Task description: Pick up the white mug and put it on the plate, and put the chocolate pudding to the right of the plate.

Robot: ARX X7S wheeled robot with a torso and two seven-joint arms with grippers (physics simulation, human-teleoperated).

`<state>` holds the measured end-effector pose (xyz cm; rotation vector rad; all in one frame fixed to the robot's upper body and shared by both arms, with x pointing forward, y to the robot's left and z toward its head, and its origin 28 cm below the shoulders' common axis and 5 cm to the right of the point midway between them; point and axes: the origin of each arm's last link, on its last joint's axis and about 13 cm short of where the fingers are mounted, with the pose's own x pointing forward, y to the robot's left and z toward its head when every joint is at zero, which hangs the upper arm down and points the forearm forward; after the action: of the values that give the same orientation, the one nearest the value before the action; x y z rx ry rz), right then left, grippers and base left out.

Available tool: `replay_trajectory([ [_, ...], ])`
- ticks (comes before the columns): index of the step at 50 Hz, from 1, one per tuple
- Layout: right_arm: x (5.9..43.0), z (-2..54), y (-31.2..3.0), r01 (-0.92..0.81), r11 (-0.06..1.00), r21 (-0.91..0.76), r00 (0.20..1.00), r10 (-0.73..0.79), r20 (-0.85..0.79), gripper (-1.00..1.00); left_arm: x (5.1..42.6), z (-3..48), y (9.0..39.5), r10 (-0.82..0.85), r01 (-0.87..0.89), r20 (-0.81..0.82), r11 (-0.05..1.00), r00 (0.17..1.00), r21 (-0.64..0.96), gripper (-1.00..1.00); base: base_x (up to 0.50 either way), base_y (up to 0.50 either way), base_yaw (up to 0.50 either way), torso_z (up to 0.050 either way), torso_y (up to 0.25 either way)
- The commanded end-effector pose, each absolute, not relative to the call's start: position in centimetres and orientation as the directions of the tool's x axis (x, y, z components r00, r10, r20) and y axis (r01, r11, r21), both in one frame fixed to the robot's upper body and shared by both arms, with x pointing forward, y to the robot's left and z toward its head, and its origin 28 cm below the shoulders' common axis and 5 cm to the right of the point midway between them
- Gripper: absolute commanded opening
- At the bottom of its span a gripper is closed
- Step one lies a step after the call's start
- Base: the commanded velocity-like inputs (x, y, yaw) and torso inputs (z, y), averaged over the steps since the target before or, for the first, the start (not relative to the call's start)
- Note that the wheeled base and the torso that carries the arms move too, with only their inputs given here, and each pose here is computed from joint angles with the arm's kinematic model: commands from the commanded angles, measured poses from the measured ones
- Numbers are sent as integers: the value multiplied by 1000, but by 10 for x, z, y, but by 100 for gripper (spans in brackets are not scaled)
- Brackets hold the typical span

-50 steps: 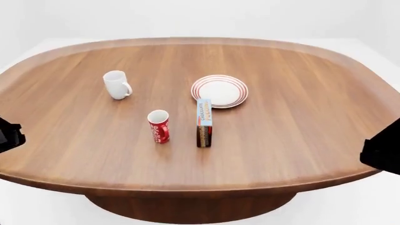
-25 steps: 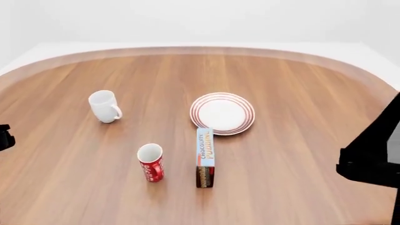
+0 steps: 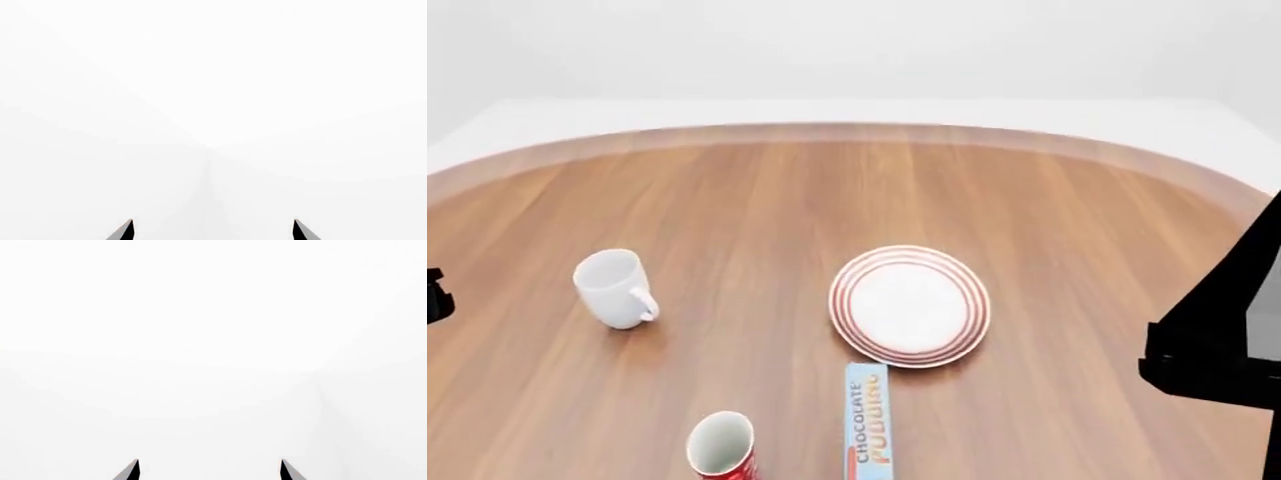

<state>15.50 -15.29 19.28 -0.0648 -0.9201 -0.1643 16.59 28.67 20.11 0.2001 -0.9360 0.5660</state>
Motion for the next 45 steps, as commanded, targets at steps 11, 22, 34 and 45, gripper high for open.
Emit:
replay_trajectory([
  [11,153,193,-154,184,983,-3,587,-108,802,100,163,201,288,368,-549,813,833,451,-72,100,500,0,0,0,1],
  [22,153,194,-154,183,983,-4,587,-106,802,100,161,204,287,366,-548,818,833,443,-76,100,500,0,0,0,1],
  [34,152,194,-154,184,983,-6,585,-105,804,100,160,204,287,364,-548,821,833,440,-76,100,500,5,0,0,1],
  [45,151,196,-154,189,982,2,563,-110,819,100,160,204,287,364,-547,821,833,440,-76,100,381,11,0,0,0],
])
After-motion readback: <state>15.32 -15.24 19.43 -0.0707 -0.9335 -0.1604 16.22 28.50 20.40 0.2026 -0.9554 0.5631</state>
